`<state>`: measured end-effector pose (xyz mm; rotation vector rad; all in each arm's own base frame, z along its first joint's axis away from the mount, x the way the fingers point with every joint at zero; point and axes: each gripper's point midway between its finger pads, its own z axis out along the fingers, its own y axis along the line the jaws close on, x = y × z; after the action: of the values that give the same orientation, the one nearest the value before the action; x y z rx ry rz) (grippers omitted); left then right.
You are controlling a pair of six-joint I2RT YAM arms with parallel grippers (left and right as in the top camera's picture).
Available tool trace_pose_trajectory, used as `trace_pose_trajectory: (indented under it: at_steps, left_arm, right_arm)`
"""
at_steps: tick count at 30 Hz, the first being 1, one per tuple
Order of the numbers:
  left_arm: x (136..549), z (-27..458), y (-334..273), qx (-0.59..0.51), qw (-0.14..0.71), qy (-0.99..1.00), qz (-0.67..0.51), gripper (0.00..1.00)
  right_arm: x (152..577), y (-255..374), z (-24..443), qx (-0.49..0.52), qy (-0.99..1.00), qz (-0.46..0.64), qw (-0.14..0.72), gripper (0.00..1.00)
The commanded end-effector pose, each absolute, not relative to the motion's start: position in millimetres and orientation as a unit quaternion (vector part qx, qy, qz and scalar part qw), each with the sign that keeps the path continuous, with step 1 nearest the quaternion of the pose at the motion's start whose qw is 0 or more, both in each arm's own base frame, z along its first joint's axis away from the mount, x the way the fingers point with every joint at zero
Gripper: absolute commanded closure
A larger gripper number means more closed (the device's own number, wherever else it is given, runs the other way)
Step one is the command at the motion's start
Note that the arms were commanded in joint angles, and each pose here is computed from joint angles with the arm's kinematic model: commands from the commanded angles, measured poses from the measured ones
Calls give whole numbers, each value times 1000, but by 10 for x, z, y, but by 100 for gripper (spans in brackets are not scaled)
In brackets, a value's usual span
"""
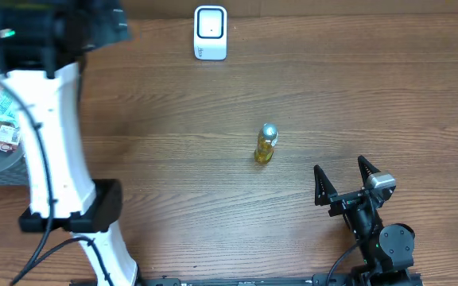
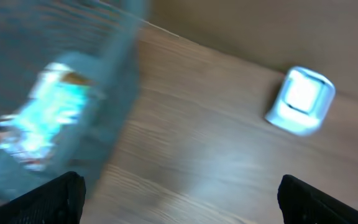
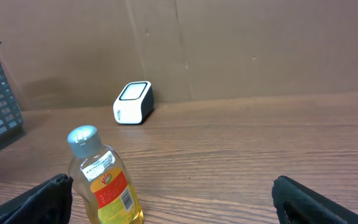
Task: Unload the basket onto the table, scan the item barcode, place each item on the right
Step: 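Open the left gripper and withdraw it toward the basket, then reach into the basket and grasp a green-capped item with the left gripper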
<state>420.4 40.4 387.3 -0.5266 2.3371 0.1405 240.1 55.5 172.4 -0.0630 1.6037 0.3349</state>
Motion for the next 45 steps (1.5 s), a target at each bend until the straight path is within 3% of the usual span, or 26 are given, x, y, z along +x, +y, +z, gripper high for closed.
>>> trace_pose_trajectory:
  at_steps: [1,11,22,35,45]
  left_arm:
    - [3984,4168,940,-247,397,878,103,0]
    - [3760,4062,1942,-342,381,853,104,1]
    - [3761,3369,2486,-359,296,882,80,0]
    - [4214,2155,2359,-252,235,938,-15,1]
    - [4415,1593,2326,-216,252,942,-44,1]
  right_arm:
    - [2405,532,1708,-25,714,144,685,0]
    - [2405,533,1707,-25,714,144,685,0]
    - [2405,532,1707,-25,714,144,685,0]
    - [2405,532,1706,-25,714,144,685,0]
    - [2405,532,1707,-25,714,144,685,0]
